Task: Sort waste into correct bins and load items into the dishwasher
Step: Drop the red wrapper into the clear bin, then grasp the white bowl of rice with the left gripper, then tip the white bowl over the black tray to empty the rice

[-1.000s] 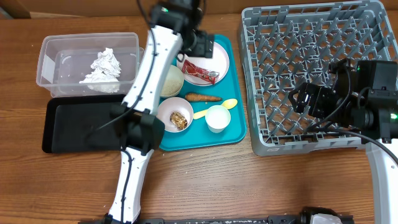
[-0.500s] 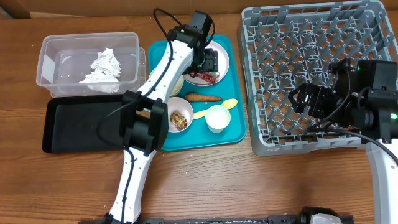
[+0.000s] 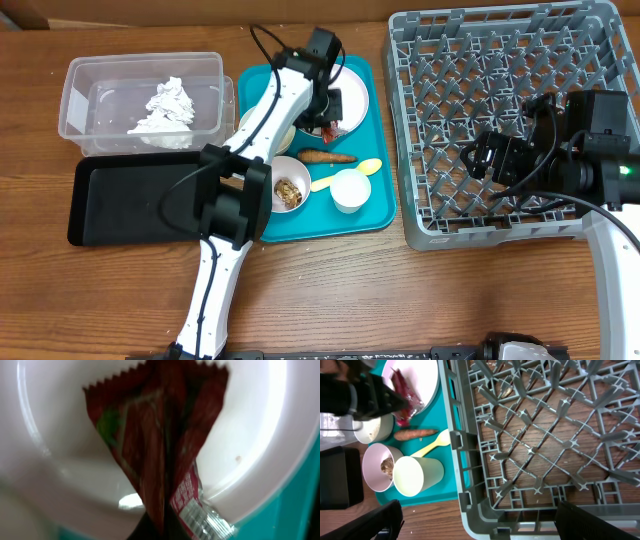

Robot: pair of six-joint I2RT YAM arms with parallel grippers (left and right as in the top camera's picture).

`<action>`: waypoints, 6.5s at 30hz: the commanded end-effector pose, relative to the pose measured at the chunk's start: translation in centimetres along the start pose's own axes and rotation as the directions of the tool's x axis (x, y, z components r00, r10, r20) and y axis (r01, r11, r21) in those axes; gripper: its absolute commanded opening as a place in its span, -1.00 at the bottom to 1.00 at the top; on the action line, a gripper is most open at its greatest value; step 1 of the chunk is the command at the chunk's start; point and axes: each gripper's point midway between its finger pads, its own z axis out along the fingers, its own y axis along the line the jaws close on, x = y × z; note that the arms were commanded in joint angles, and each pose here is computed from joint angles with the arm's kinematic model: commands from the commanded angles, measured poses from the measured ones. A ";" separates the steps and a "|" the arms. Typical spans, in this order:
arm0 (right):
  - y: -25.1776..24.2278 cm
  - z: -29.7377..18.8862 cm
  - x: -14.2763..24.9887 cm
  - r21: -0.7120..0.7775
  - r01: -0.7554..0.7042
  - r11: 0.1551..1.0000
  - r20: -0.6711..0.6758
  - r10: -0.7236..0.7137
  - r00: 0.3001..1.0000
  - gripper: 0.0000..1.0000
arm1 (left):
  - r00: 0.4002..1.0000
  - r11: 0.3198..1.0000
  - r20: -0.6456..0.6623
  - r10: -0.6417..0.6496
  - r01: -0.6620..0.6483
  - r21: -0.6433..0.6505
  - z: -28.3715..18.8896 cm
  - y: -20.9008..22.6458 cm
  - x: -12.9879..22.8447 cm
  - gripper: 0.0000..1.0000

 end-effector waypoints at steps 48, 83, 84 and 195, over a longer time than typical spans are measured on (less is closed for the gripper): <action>0.5 -0.7 -0.6 -0.005 0.015 1.000 0.024 -0.014 1.000 1.00 | 0.959 0.953 -0.011 0.282 -0.281 -0.114 -13.7 8.2 6.0 0.93; 0.4 -0.7 -0.9 0.005 0.018 1.000 0.036 -0.019 0.999 1.00 | 0.942 0.939 -0.131 0.308 -0.323 -0.115 -2.5 7.7 4.3 -0.53; 0.4 -0.7 -0.9 0.005 0.018 1.000 0.036 -0.018 0.999 1.00 | 0.942 0.939 -0.131 0.308 -0.323 -0.115 -2.5 7.7 4.3 -0.53; 0.3 -0.7 0.0 0.006 0.005 1.000 0.001 -0.005 1.000 1.00 | 0.914 0.636 0.359 -0.190 -0.164 0.754 -32.4 13.8 0.9 -0.92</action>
